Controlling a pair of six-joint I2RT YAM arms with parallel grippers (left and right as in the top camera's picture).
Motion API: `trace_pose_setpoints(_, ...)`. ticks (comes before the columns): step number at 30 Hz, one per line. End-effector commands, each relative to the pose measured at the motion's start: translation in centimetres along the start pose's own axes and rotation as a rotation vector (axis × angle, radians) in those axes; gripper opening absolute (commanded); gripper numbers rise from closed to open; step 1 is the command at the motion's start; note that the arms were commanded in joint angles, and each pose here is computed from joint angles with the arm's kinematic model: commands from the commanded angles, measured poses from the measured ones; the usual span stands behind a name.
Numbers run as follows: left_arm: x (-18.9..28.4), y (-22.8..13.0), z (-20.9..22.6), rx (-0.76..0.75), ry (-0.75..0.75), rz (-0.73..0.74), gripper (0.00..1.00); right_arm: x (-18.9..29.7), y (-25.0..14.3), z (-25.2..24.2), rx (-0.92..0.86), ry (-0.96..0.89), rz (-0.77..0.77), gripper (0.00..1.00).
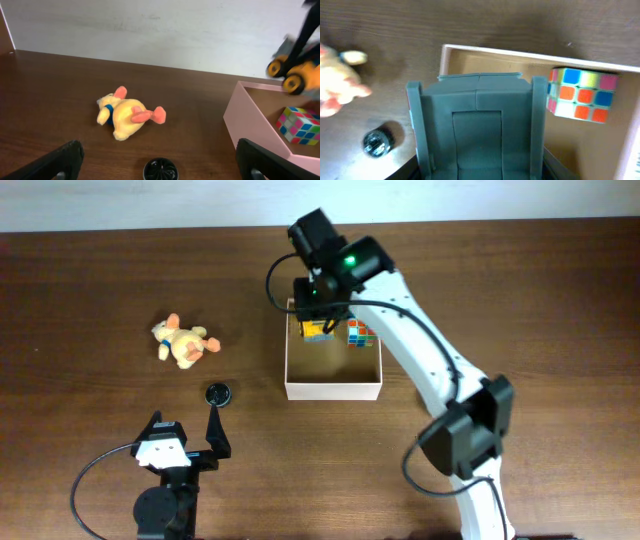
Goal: Pack container
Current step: 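Carry the dump truck over the box and lower it inside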
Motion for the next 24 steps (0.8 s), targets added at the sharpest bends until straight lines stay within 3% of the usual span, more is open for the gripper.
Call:
trace_pose_setpoints(1,0.0,-0.1,0.2,-0.016,0.016,-0.006,0.99,-1.4,0.3,0.5,-0.065,-0.015,-0.015,0.47)
trace_pose_setpoints(24,0.0,0.0,0.6,-0.015,0.068,-0.014,0.99,-6.6,1.0,0.4,-0.083,-0.062,-0.034,0.47)
Point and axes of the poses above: each gripper's point midway between its finger pads, its own x axis back along the fingers, its own z axis along the line the jaws close on, y = z × x, the point moved 9 cm from there along x, back along the fingers, and after that the axes turned 3 degrees about -x, right-handed, at the moved point
